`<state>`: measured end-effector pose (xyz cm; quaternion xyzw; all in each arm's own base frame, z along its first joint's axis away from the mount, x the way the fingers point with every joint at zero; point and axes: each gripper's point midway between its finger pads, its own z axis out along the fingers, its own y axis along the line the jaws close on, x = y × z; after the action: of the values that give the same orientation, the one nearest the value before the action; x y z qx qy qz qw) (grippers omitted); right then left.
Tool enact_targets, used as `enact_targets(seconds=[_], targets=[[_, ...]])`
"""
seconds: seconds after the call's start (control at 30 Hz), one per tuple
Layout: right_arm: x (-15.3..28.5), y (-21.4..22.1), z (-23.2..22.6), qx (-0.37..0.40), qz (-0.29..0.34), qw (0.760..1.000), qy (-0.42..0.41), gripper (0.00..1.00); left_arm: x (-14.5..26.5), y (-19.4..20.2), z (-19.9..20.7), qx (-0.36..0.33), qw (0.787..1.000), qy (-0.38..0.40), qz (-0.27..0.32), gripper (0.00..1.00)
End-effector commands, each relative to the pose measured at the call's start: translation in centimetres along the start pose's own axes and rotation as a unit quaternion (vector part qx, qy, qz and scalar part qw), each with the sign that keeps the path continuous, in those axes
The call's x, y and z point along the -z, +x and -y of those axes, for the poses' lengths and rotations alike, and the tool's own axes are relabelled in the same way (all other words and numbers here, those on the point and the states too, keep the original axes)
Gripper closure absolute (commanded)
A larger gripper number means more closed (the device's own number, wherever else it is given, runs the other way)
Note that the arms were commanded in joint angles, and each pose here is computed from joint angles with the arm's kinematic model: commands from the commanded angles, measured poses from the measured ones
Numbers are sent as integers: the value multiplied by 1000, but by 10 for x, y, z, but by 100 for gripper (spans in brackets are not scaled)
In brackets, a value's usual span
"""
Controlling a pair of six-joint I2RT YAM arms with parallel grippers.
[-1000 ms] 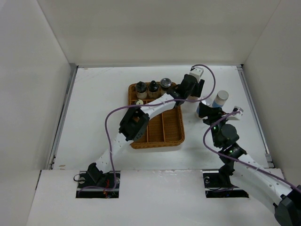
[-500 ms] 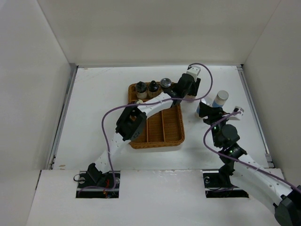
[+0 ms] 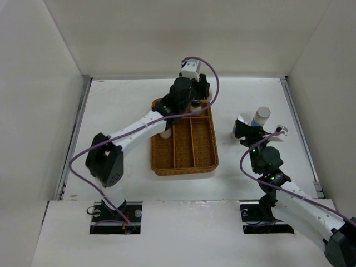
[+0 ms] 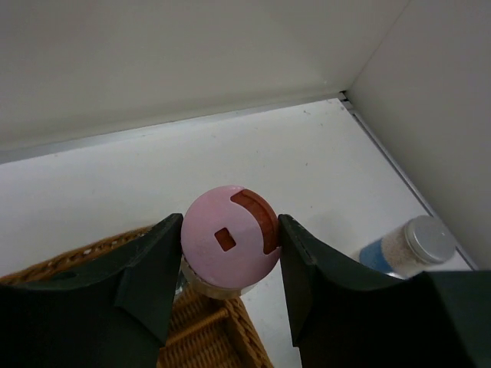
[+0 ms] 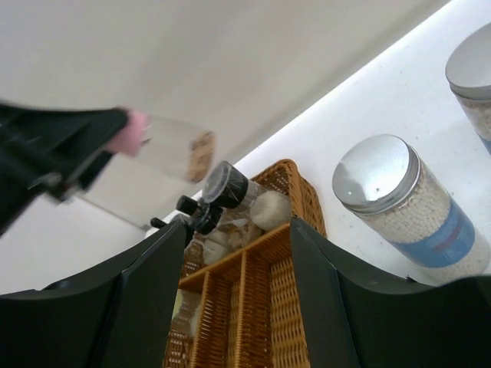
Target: Organize the condiment bottles
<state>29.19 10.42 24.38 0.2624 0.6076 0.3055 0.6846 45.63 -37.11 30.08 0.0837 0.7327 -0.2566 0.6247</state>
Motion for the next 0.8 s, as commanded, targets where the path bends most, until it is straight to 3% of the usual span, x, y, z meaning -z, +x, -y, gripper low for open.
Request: enact_targets(seconds=[0.0, 0.33, 0.53, 0.77], targets=[[-4, -4, -9, -10, 9, 1000, -16, 37, 50, -21, 14, 38, 998, 10, 45, 68], [-4, 0, -11, -12, 1, 1000, -21, 38, 174, 31, -71, 37, 993, -116, 10, 68], [-6, 1, -11, -6, 1, 1000, -18, 38, 201, 82, -131, 52, 980, -190, -22, 68], [-9, 8, -12, 4, -7, 1000, -17, 38, 203, 126, -146, 60, 976, -199, -63, 68]])
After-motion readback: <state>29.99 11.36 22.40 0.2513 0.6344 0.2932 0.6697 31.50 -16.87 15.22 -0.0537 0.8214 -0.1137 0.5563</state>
